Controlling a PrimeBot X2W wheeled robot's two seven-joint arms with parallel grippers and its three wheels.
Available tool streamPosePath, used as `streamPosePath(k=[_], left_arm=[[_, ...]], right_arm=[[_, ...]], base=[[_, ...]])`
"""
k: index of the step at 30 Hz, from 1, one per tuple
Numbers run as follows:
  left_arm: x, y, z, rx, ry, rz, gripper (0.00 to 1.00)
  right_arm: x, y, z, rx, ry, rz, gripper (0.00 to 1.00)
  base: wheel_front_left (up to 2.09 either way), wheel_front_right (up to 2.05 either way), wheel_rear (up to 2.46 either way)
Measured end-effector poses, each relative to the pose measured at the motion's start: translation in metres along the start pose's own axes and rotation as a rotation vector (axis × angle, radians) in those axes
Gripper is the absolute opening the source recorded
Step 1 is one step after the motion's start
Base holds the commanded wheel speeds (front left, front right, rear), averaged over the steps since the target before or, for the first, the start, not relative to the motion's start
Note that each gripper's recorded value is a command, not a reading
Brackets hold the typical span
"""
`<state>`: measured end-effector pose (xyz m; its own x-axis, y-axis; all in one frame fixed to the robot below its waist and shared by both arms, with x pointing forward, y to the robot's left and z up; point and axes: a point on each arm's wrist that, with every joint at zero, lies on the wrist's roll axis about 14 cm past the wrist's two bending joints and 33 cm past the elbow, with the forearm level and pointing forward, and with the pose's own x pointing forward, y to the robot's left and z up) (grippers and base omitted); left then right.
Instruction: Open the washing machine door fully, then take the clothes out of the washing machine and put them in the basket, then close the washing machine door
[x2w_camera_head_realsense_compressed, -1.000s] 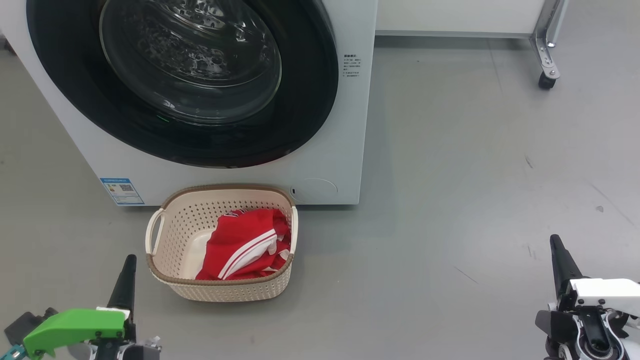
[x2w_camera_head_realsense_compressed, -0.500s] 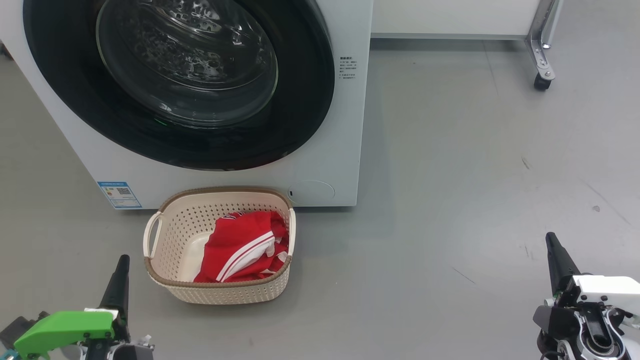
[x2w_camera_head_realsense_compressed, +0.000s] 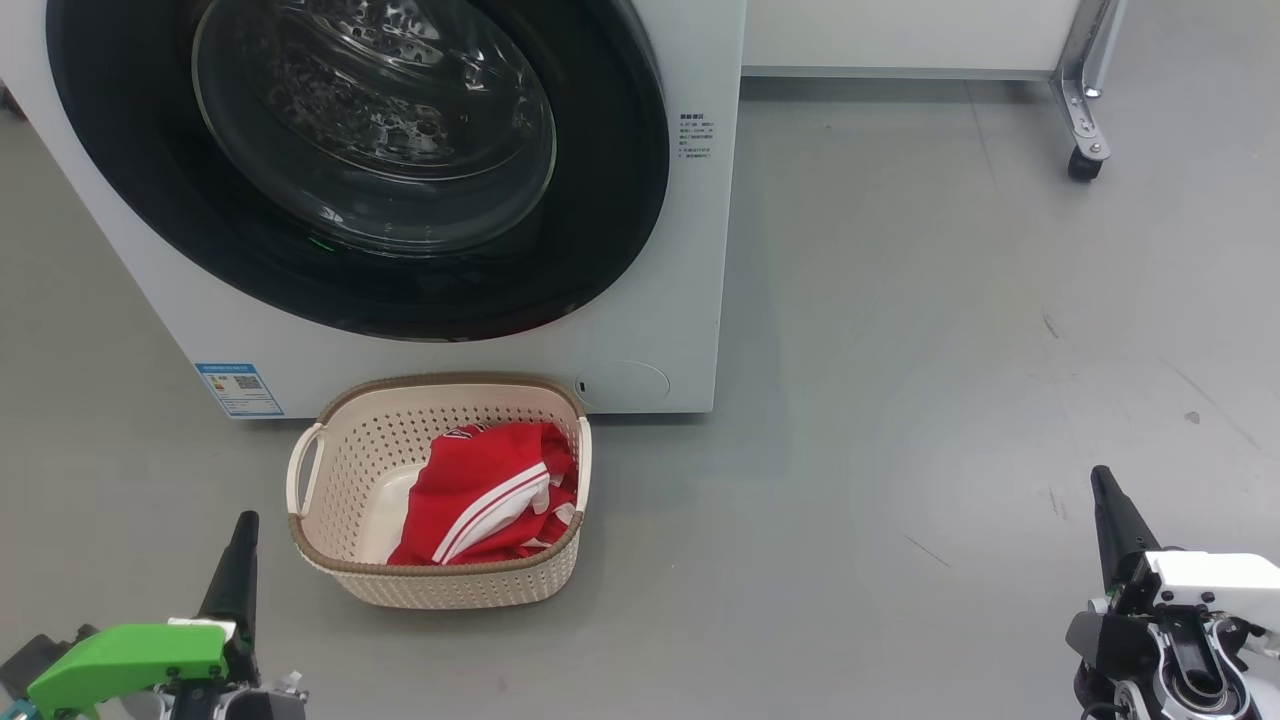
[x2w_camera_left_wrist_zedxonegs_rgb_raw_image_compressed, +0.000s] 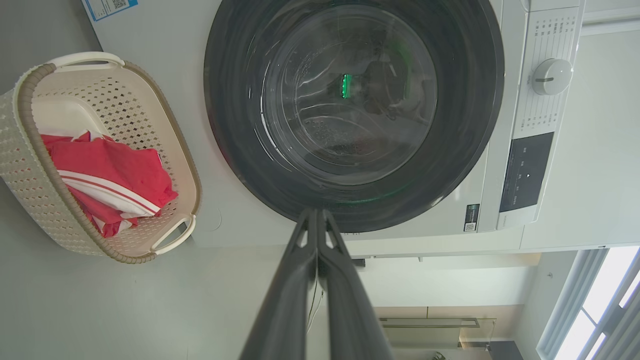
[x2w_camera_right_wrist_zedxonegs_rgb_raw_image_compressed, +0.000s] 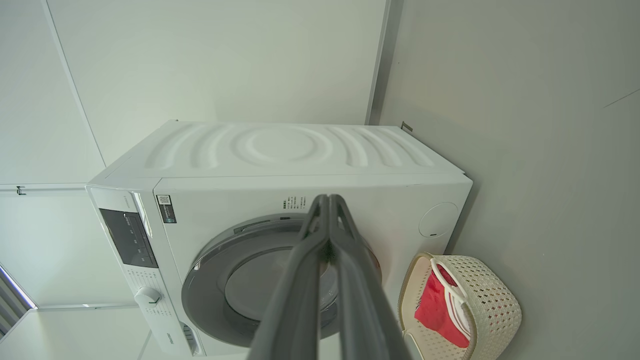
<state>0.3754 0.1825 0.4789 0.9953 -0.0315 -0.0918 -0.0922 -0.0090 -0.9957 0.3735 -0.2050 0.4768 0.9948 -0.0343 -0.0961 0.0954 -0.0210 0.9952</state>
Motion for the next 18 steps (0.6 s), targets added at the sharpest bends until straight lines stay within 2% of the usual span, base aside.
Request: streamPosePath(k=[18], left_arm=[[-0.0003,0.0019,0.0008,0.000,-0.002,0.006,0.00]], right_arm=[[0.0000,-0.0004,0.0001,0.000,0.000,-0.001,0.00]], base=[[0.00,0.00,0.00]])
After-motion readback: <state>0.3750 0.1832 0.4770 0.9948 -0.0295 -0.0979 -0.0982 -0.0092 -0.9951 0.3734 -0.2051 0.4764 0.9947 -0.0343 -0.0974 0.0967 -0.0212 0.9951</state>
